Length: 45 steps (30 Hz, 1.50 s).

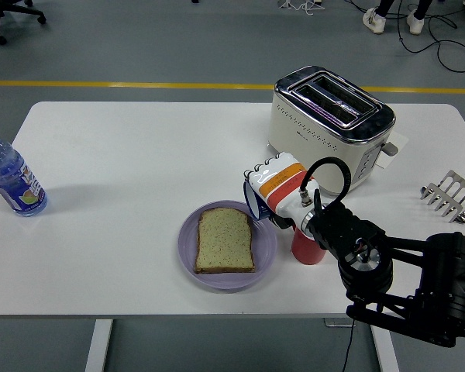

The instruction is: Pick up the cup,pour liquid into bread,place the cup on the desk

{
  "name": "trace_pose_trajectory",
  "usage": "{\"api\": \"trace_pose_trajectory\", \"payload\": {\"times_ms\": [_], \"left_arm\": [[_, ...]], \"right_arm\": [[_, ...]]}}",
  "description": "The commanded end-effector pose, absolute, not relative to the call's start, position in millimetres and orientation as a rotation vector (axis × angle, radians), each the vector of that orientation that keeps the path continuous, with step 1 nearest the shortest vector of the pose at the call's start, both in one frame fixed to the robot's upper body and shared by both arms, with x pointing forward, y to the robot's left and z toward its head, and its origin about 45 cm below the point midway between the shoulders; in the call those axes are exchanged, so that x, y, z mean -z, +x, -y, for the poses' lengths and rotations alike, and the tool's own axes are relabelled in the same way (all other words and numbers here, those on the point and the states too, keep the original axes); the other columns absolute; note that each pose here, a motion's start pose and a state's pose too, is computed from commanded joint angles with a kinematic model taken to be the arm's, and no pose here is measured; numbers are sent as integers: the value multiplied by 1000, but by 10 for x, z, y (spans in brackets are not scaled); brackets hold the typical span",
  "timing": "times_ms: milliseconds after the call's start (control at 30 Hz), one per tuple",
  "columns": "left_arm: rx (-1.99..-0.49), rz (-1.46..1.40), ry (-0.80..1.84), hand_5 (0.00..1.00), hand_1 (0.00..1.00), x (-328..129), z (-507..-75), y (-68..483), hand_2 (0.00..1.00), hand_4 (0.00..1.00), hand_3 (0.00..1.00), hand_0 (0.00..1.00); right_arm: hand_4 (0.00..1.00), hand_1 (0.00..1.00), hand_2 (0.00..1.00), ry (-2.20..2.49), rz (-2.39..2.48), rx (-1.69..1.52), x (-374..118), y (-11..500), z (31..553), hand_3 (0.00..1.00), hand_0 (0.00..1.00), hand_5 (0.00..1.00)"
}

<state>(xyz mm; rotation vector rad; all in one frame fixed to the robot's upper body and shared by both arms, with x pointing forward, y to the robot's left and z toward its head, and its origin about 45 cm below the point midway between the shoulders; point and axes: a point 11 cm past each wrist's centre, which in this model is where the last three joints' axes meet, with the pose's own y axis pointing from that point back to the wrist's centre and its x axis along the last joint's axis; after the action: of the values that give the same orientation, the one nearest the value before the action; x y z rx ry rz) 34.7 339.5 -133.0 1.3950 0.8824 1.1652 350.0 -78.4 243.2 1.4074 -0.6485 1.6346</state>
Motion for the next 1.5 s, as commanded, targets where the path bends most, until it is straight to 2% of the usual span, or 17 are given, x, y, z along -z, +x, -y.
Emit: {"api": "trace_pose_trajectory", "payload": {"times_ms": [400, 733, 1133, 1500], "left_arm": [[-1166, -882, 1395, 841, 649, 1329, -3401, 348, 662, 329, 559, 640], [-1166, -881, 1396, 838, 649, 1329, -3403, 343, 661, 328, 559, 638], [-1160, -881, 1399, 836, 649, 1332, -3397, 323, 661, 325, 560, 638], [-1157, -877, 1402, 836, 649, 1332, -3400, 323, 660, 324, 560, 638]], "right_arm": [[682, 345, 553, 1451, 707, -1595, -2482, 3524, 791, 570, 318, 2], [674, 344, 550, 1733, 1057, -1396, -2693, 3644, 1001, 562, 318, 2], [672, 358, 552, 2100, 1482, -755, -2763, 3760, 1576, 562, 323, 2], [667, 368, 554, 2312, 1663, -105, -2617, 3697, 1926, 561, 326, 2]]}}
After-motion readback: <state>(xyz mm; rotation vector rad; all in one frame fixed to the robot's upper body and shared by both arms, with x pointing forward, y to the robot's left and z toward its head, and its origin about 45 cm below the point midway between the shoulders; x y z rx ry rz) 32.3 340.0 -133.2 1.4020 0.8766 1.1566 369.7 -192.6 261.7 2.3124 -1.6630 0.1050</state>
